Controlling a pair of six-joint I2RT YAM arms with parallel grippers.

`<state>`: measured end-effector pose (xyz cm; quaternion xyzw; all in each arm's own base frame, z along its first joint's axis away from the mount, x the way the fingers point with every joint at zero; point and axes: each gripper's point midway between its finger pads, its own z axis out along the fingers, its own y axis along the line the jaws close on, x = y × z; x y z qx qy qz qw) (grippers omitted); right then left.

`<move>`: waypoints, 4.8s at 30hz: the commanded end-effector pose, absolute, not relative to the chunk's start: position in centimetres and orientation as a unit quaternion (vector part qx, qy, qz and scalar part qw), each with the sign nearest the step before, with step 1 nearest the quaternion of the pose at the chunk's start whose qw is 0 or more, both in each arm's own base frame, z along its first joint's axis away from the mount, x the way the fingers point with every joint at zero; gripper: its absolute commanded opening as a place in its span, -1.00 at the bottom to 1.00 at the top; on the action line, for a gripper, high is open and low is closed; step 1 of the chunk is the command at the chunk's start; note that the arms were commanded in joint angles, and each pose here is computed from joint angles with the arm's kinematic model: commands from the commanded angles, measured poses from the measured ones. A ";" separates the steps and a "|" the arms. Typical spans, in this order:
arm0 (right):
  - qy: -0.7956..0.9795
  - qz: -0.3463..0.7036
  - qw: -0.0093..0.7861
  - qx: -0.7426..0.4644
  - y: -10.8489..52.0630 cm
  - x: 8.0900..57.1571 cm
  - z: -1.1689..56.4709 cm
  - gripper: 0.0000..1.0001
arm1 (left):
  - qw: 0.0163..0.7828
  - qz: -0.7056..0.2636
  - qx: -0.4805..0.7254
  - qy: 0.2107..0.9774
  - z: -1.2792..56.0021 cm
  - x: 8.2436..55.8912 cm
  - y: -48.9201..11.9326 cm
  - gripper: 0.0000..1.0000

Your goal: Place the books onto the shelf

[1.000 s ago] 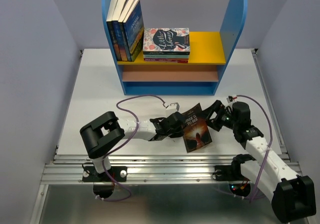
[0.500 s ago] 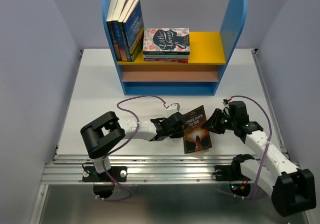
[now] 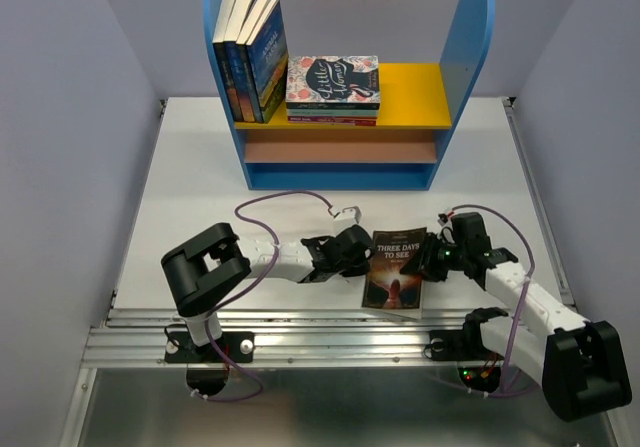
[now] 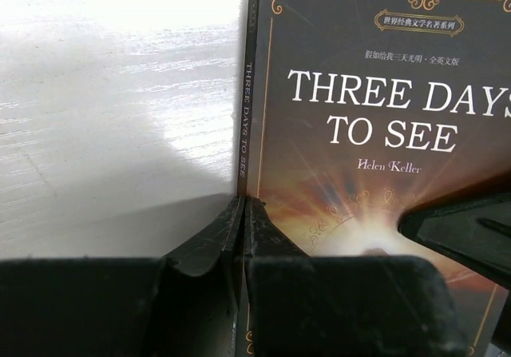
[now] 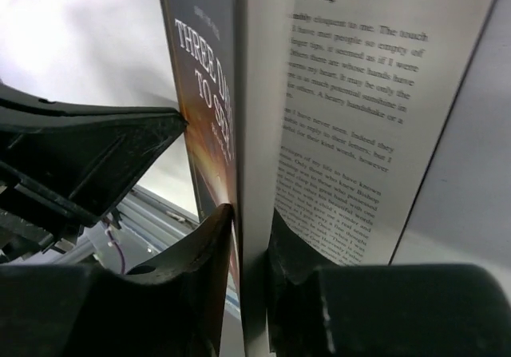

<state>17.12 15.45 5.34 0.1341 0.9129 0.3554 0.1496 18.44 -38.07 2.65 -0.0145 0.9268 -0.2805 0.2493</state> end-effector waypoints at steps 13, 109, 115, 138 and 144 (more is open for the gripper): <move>0.830 0.423 0.363 0.014 17.0 22.0 18.6 -0.99 | 0.361 -0.346 -0.031 0.865 16.5 19.5 -35.6 0.87; 0.753 0.388 0.507 -0.161 16.4 20.0 34.4 1.00 | 0.862 -0.125 -0.022 0.490 63.6 25.3 -16.8 -1.00; 0.764 0.374 0.503 -0.157 16.0 20.4 34.0 1.00 | 0.880 -0.072 0.000 0.469 65.9 31.2 -16.5 -1.00; 0.778 0.377 0.482 -0.144 16.2 21.0 32.2 1.00 | 0.841 0.013 0.023 0.541 59.2 42.1 -15.2 -1.00; 0.778 0.382 0.476 -0.146 16.5 21.2 32.1 1.00 | 0.823 0.007 0.020 0.567 55.6 43.1 -15.7 -1.00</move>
